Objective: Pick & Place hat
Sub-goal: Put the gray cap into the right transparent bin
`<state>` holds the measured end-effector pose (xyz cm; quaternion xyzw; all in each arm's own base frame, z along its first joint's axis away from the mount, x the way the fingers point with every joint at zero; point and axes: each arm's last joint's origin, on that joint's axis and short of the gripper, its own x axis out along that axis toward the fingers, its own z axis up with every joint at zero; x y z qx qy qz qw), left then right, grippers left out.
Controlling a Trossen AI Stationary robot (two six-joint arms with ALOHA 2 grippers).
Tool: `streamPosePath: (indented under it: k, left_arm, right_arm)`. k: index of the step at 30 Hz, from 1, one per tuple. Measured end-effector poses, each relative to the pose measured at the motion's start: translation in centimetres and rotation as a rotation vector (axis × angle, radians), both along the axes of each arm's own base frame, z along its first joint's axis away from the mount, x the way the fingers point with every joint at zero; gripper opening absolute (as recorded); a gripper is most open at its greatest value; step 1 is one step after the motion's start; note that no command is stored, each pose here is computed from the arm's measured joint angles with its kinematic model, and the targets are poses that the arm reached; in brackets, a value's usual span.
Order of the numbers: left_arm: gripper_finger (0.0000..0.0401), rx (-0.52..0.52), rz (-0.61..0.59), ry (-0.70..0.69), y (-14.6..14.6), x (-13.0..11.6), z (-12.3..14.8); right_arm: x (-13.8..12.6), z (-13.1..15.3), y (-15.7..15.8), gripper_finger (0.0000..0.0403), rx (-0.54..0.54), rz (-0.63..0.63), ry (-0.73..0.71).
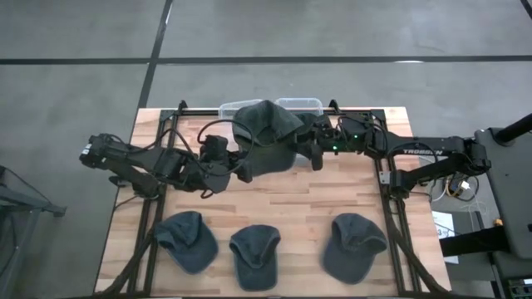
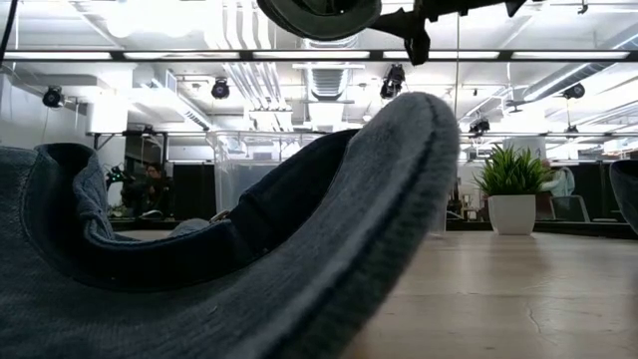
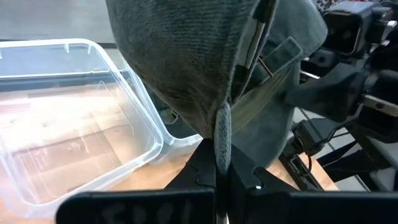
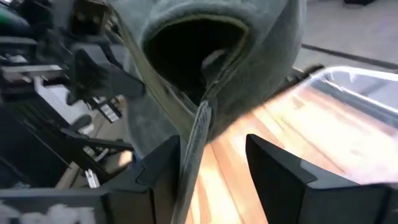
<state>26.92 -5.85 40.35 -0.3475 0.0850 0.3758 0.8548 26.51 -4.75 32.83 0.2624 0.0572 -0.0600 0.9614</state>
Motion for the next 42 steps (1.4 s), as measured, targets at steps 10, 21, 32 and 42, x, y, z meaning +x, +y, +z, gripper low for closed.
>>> streamPosePath:
  k: [10,21,32,42]
  left_arm:
    - [0.0003,-0.013,-0.016,0.003,-0.1,0.1,-0.1]
    - [0.0044,-0.026,-0.03,0.002,-0.2,0.2,-0.1]
    - [0.0076,0.045,-0.075,0.023,0.2,-1.2,1.0]
    - [0.0078,0.085,-0.121,0.065,0.9,-5.9,2.8]
  right_arm:
    - [-0.1,-0.4,0.0,0.007,-0.031,0.008,0.06]
    - [-0.1,-0.4,0.0,0.0012,-0.035,-0.003,0.063]
    - [-0.5,-0.3,-0.2,0.001,-0.021,-0.065,0.076]
    - [-4.5,1.5,-1.1,0.0009,-0.001,-0.255,0.089]
